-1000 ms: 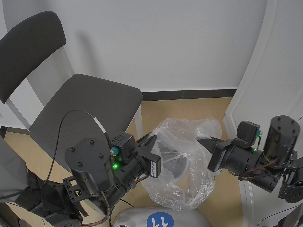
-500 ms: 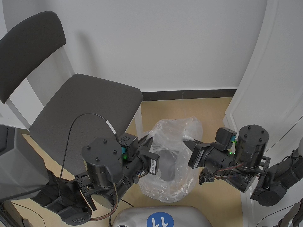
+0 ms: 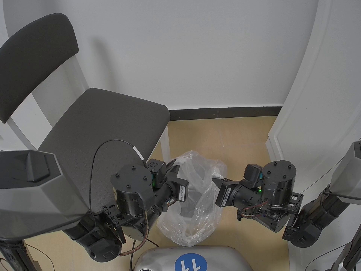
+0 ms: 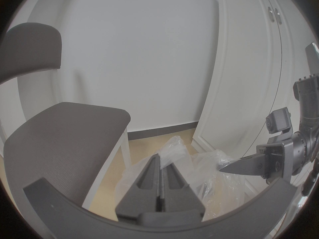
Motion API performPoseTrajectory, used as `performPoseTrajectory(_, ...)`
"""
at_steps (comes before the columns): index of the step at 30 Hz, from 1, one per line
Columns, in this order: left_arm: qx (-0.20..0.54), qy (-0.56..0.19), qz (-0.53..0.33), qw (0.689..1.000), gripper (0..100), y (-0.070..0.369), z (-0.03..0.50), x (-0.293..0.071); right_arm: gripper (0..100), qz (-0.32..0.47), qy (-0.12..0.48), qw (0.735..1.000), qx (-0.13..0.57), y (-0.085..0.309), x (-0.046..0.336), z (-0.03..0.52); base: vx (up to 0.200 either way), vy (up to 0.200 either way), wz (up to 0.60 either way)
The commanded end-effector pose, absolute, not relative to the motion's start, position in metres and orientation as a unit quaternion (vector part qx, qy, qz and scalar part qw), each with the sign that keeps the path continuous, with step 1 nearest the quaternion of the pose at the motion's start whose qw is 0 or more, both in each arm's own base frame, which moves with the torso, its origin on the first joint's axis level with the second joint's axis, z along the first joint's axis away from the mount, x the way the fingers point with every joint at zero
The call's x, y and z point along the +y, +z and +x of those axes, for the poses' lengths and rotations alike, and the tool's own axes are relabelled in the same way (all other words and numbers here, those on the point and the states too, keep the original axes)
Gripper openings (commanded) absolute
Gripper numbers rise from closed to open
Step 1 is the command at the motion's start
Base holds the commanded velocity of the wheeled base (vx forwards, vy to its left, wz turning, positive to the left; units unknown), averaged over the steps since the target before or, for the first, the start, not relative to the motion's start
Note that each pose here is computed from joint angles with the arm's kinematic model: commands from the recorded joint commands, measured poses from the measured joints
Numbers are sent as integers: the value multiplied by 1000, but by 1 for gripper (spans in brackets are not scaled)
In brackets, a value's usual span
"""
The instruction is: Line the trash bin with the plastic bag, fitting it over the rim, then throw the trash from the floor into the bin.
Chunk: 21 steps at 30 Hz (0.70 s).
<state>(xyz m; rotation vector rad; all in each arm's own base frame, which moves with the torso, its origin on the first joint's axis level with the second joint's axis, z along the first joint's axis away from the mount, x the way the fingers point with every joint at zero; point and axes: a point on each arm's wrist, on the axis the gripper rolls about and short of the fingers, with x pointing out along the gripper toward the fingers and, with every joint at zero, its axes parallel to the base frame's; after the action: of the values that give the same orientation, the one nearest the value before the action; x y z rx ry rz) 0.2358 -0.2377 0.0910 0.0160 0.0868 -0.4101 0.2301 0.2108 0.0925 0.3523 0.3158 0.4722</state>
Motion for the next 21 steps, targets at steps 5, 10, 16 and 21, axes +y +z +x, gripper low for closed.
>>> performPoseTrajectory(5,51,-201,6,978,0,75,248,-248,0,164,207,949,174,74,206,244,0,0,0)
performPoseTrajectory(10,13,-199,-34,979,0,79,257,-256,0,171,186,953,166,72,199,260,0,0,0)
performPoseTrajectory(16,-14,-197,-55,979,0,74,270,-265,0,194,178,956,126,74,186,276,0,0,0)
performPoseTrajectory(21,-11,-193,-80,978,0,64,280,-274,0,198,170,959,108,76,179,281,0,0,0)
